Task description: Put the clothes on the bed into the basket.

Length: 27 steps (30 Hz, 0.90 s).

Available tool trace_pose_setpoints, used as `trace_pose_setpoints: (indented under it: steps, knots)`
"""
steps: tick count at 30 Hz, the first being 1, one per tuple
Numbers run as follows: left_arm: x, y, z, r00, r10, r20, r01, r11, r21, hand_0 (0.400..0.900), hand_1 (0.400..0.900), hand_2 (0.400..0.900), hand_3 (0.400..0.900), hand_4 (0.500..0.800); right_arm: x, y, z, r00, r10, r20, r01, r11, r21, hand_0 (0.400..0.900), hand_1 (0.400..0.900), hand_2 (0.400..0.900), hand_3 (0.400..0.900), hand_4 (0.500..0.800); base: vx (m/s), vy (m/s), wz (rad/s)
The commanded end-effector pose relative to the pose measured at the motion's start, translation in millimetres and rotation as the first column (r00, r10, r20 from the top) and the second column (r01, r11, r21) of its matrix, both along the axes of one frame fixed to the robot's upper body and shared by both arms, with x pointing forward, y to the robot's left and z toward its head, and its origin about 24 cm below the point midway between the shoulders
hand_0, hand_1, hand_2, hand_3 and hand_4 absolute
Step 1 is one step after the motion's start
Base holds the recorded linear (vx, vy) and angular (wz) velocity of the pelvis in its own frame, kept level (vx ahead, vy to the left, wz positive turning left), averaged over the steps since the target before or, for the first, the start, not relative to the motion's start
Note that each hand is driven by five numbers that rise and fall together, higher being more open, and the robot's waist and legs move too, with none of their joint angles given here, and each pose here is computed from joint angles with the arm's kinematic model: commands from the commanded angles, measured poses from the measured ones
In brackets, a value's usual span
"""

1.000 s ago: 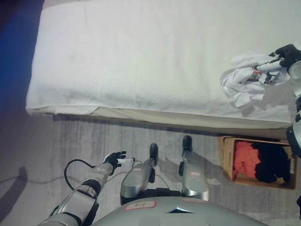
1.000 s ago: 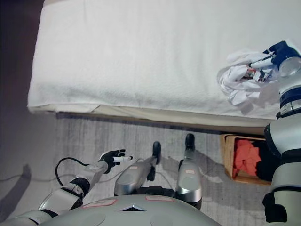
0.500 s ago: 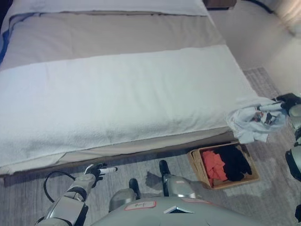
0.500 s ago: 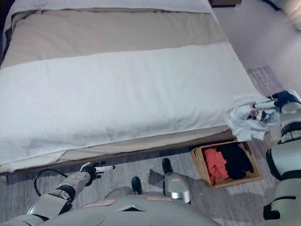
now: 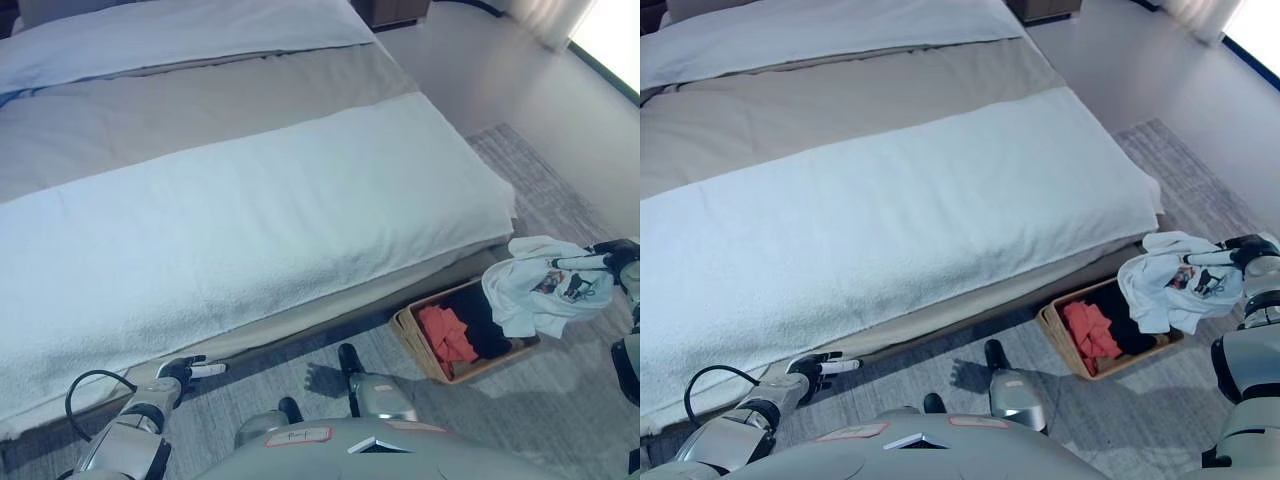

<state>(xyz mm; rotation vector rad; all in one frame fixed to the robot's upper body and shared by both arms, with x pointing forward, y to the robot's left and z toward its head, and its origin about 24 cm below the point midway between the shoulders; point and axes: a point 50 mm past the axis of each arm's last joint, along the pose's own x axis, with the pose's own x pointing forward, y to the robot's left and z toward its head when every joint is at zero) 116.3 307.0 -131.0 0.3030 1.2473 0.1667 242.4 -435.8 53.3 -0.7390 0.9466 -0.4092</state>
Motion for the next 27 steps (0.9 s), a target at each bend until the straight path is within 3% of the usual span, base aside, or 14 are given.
trace_pose_setpoints:
  steps: [1, 3, 4, 27]
  knots:
    - [11.7, 33.1, 20.1, 0.999, 0.016, 0.036, -0.019, 0.995, 0.101, 0.9, 0.9, 0.9, 0.9, 0.8, -2.7, -33.5, 63.1, 0.987, -0.06, 0.146, 0.08, 0.987, -0.139, 0.4, 0.4, 0.4, 0.4, 0.5, 0.003, 0.0, -0.04]
    - [12.0, 33.9, 20.6, 0.999, 0.015, 0.036, -0.018, 0.994, 0.104, 0.9, 0.9, 0.9, 0.9, 0.8, -3.8, -33.8, 62.2, 0.988, -0.06, 0.14, 0.079, 0.988, -0.136, 0.4, 0.4, 0.4, 0.4, 0.5, 0.001, -0.001, -0.02]
    - [11.6, 32.8, 19.9, 0.999, 0.016, 0.036, -0.019, 0.995, 0.101, 0.9, 0.9, 0.9, 0.9, 0.8, -4.9, -34.5, 61.7, 0.987, -0.066, 0.145, 0.087, 0.987, -0.139, 0.9, 0.9, 0.9, 0.9, 0.8, 0.0, 0.0, 0.0]
    - [11.0, 21.4, 13.4, 1.0, -0.007, 0.02, 0.006, 0.997, 0.078, 0.9, 0.9, 0.9, 0.9, 0.8, -18.6, -37.6, 47.3, 0.988, -0.089, 0.125, 0.104, 0.988, -0.116, 0.9, 0.9, 0.9, 0.9, 0.8, -0.002, -0.014, 0.06]
